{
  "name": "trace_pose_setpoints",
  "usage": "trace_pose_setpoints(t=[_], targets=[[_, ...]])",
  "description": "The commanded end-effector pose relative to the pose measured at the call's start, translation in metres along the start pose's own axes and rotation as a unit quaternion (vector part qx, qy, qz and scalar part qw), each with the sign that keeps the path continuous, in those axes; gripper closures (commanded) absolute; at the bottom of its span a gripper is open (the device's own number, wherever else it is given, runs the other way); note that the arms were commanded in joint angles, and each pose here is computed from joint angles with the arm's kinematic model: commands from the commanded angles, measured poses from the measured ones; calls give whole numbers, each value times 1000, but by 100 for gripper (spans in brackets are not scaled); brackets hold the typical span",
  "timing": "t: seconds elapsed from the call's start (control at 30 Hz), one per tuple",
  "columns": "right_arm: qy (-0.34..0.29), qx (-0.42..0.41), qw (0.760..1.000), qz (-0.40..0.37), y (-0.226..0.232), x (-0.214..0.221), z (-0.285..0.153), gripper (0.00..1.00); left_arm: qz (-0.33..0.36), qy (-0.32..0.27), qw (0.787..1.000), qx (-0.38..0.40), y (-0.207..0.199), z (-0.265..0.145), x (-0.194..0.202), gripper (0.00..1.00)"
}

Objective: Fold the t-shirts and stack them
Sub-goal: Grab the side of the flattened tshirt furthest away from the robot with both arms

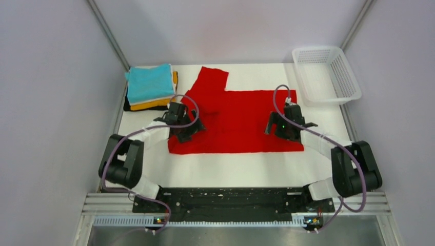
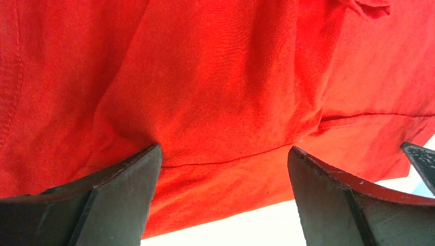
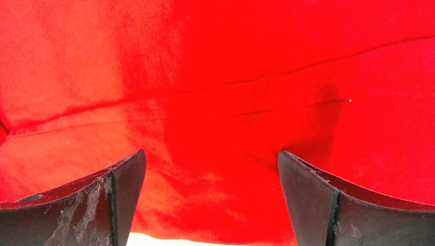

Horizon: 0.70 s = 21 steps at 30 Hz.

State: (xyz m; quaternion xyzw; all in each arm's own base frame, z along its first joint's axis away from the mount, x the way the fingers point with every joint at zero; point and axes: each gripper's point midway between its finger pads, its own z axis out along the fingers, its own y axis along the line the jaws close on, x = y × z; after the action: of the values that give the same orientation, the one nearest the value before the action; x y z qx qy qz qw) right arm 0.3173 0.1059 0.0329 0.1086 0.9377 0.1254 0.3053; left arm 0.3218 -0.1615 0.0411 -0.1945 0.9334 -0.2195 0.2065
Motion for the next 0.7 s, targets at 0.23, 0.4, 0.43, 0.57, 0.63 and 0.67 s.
trace_pose_setpoints(t=[0.23, 0.4, 0.43, 0.57, 0.63, 0.67], targets=[[189, 38, 980, 46, -26, 142, -65, 1, -80, 45, 986, -142, 91, -57, 115, 1], [184, 26, 981, 50, -25, 146, -81, 1, -115, 30, 985, -127, 99, -78, 130, 1], [181, 18, 982, 51, -22, 145, -82, 1, -116, 23, 986, -115, 96, -80, 128, 1], [170, 11, 984, 55, -19, 141, -87, 1, -109, -20, 990, -85, 83, -90, 109, 1], [161, 5, 985, 55, -16, 136, -89, 1, -96, -34, 992, -74, 72, -96, 98, 1], [157, 2, 986, 55, -15, 134, -90, 1, -90, -38, 993, -68, 65, -99, 92, 1]])
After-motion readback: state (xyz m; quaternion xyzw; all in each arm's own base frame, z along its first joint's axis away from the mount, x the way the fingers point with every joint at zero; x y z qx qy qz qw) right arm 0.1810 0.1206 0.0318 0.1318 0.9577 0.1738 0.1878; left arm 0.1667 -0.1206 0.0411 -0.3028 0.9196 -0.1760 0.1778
